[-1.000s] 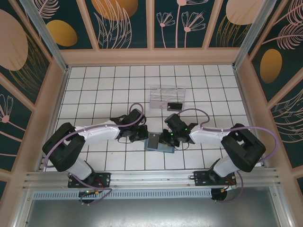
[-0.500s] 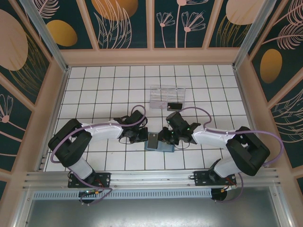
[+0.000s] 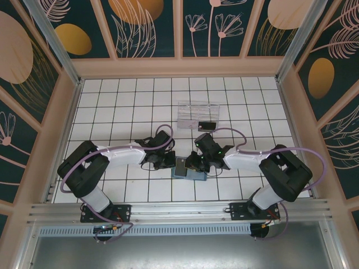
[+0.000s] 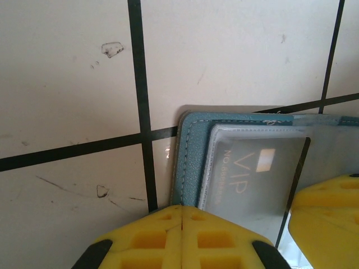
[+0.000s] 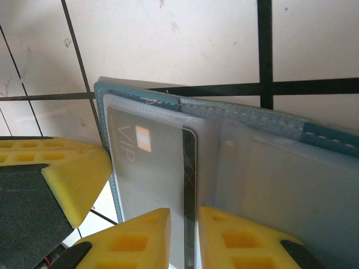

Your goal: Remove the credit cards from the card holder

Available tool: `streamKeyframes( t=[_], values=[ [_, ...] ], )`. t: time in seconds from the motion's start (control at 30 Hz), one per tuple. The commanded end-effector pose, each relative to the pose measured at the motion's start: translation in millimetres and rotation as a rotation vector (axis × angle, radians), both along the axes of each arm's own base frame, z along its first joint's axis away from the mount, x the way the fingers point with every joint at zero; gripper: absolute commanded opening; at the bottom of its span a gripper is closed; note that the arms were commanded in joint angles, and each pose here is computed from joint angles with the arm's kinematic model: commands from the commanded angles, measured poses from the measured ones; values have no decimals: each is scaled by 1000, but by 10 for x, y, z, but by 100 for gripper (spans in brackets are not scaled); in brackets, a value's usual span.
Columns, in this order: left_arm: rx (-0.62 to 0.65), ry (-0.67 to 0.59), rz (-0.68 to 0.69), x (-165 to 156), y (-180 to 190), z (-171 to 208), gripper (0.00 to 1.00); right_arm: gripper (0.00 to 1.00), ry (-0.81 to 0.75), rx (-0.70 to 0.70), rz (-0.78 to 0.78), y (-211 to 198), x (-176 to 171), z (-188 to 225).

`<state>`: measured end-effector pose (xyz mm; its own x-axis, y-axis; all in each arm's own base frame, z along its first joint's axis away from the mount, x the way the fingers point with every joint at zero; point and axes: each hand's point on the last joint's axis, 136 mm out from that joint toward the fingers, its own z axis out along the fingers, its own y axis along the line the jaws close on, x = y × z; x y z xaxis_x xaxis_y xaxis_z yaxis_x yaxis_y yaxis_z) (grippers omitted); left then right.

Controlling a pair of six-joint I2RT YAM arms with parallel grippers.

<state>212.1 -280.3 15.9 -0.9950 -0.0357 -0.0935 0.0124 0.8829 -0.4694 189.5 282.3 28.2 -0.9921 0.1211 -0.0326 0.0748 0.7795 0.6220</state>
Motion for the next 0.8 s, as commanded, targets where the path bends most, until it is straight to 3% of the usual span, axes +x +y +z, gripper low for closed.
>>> streamKeyframes(
  t=[0.0, 0.3, 0.5, 0.77],
  values=[
    [42, 39, -16, -80, 72, -158, 7, 21, -6, 17, 18, 39, -12, -25],
    [41, 47, -20, -95, 68, -180, 7, 23, -13, 69, 19, 85, -24, 3],
    [46, 49, -16, -103, 87, -185, 7, 24, -9, -79, 28, -74, -57, -99],
    [47, 49, -10, -105, 94, -176, 7, 24, -10, -98, 35, -95, -77, -114]
  ],
)
